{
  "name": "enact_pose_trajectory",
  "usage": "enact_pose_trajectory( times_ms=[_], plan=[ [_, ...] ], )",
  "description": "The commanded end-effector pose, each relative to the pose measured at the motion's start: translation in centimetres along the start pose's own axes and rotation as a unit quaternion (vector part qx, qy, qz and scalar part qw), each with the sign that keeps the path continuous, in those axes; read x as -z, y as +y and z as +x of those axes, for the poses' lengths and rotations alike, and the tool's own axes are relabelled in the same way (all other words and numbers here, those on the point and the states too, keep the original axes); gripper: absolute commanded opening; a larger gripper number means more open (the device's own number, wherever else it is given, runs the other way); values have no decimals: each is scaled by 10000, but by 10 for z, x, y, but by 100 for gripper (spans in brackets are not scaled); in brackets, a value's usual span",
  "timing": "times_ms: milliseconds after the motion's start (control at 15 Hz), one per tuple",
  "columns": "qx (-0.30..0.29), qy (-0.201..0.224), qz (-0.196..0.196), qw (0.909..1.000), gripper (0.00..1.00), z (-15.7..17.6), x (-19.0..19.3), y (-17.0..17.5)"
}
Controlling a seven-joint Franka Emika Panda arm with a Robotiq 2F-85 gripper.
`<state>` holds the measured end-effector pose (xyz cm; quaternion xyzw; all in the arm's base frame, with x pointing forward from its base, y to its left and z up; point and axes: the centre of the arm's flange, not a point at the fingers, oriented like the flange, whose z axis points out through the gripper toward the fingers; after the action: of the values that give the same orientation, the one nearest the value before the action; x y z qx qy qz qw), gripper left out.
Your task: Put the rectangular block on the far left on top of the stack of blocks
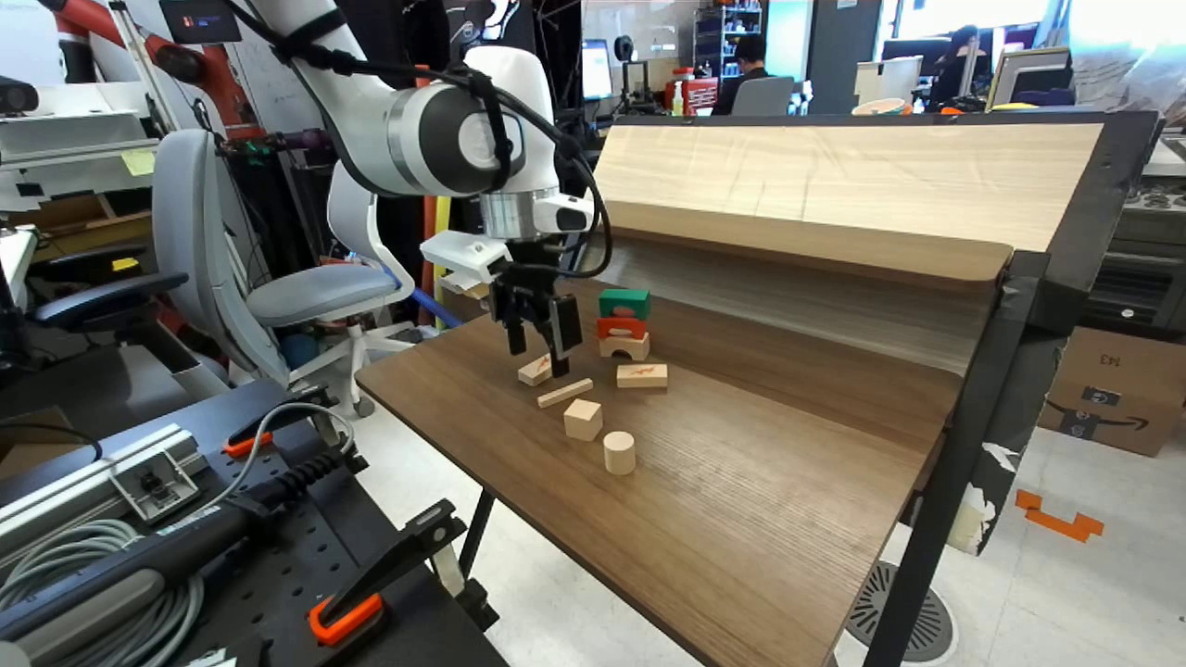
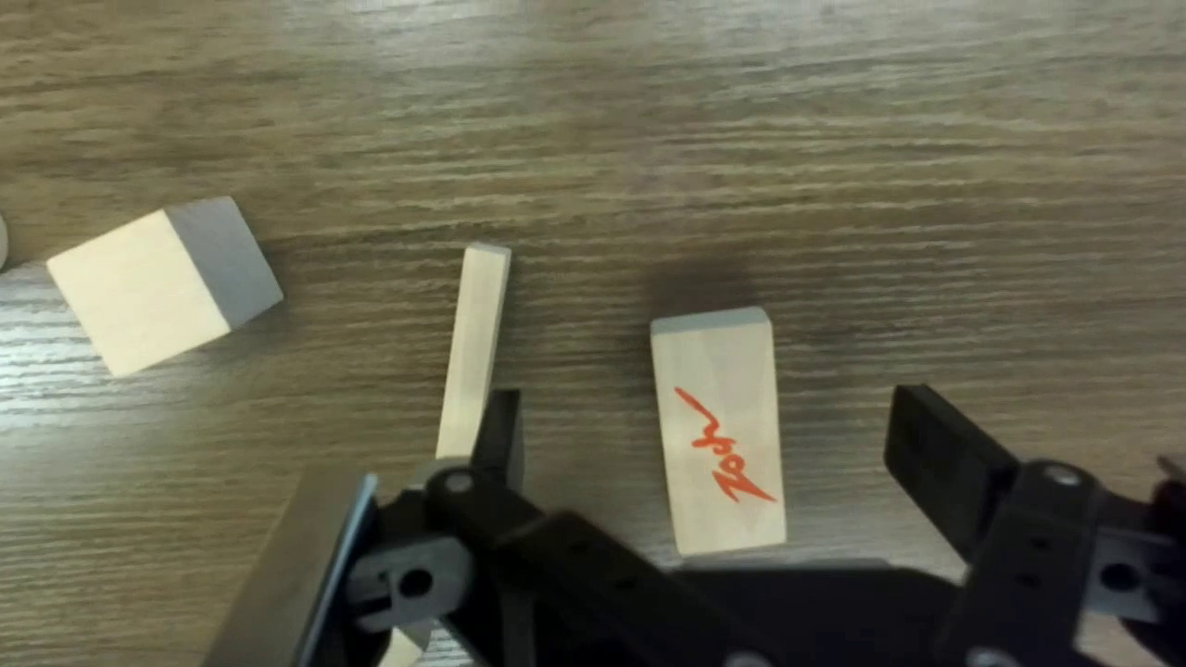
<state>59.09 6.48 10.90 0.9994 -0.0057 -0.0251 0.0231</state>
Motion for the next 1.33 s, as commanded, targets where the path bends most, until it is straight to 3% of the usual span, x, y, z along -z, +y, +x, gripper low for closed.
enact_pose_trajectory(
  times_ms=[0, 67, 133, 667, 1267],
  plan=[
    [-64, -140, -4, 9999, 100, 11, -16, 0],
    [-58, -131, -33, 9999, 75, 11, -20, 0],
    [-60, -147, -51, 9999, 72, 11, -23, 0],
    [-43, 20, -155, 9999, 14, 10, -9, -1],
    [-102, -15, -297, 9995, 8, 4, 28, -10]
  ],
)
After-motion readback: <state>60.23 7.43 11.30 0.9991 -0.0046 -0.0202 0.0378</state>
